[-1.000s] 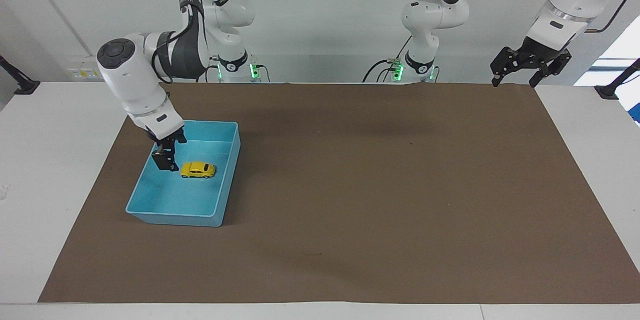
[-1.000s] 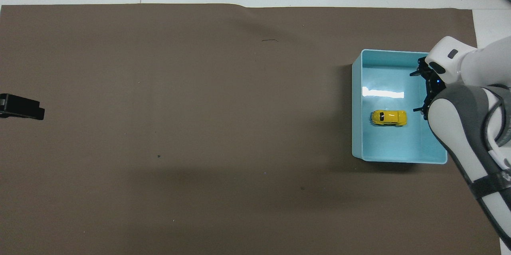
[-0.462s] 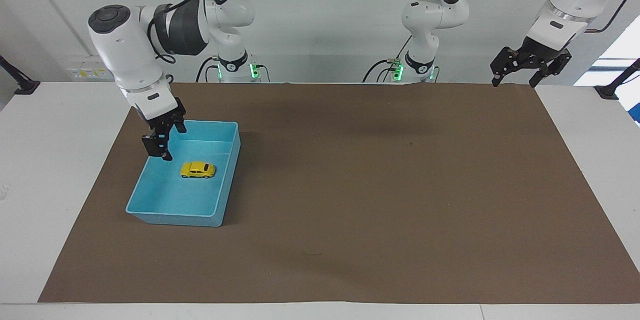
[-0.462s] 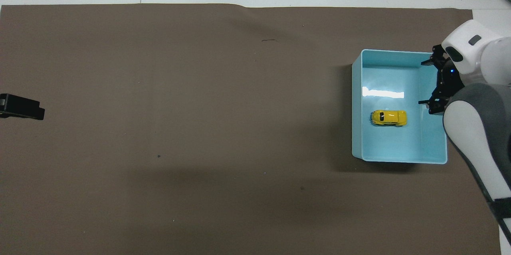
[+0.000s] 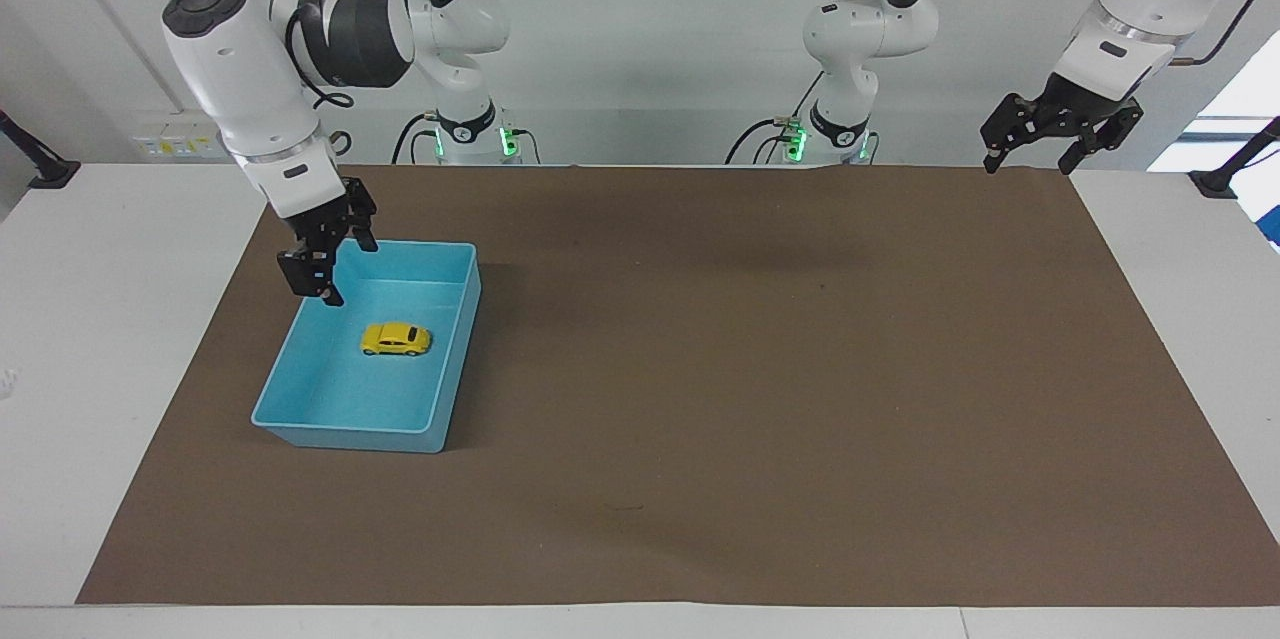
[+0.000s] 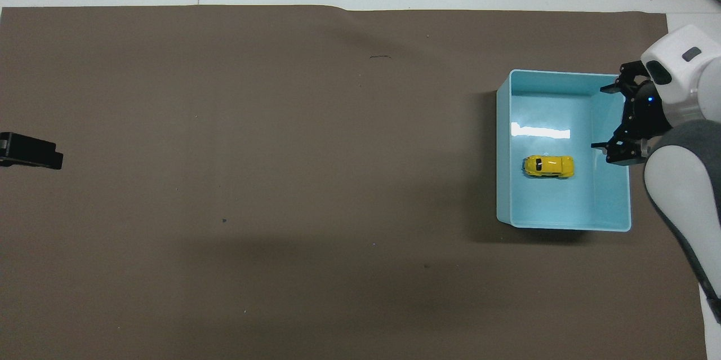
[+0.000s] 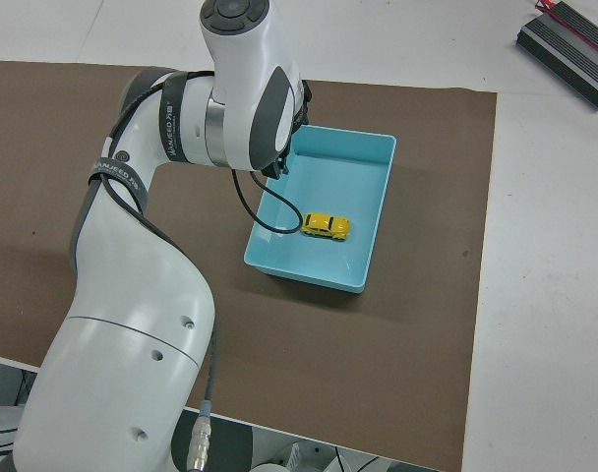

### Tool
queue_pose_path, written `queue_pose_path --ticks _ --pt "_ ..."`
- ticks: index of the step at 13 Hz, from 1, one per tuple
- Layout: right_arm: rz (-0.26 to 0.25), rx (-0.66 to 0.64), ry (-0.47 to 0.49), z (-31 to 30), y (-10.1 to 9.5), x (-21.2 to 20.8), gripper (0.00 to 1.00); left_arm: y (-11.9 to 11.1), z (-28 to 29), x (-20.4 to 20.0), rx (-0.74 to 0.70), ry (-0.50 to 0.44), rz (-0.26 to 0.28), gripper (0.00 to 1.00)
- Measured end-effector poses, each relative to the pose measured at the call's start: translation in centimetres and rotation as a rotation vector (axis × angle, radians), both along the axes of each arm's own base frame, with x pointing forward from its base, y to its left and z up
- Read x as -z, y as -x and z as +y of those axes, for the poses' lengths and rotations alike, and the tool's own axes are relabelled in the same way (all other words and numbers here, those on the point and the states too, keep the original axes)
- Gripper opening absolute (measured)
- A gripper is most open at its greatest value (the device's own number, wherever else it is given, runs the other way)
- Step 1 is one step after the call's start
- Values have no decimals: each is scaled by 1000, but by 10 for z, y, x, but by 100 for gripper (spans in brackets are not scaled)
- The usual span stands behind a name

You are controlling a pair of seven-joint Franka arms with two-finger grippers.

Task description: Wind up and store yellow beetle car

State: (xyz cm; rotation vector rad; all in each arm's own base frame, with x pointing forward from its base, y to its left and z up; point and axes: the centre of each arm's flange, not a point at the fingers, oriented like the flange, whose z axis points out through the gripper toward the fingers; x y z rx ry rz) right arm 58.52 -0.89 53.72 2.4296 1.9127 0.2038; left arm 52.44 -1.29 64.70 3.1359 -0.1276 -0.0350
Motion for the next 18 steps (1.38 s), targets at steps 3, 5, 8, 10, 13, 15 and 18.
queue_pose_path --ticks 3,5,8,10,13,15,18 --pt "25 88 -11 -10 8 -9 100 0 0 0 0 0 0 100" --pt "28 181 -22 -15 12 -29 100 0 0 0 0 0 0 100" --pt "42 351 -42 -14 19 -50 100 0 0 0 0 0 0 100" --pt "58 460 -52 -21 21 -50 100 0 0 0 0 0 0 100" --pt "90 663 -69 -29 28 -66 100 0 0 0 0 0 0 100" --pt "102 756 -77 -29 36 -86 100 0 0 0 0 0 0 100" --pt "142 913 -80 -29 44 -90 100 0 0 0 0 0 0 100"
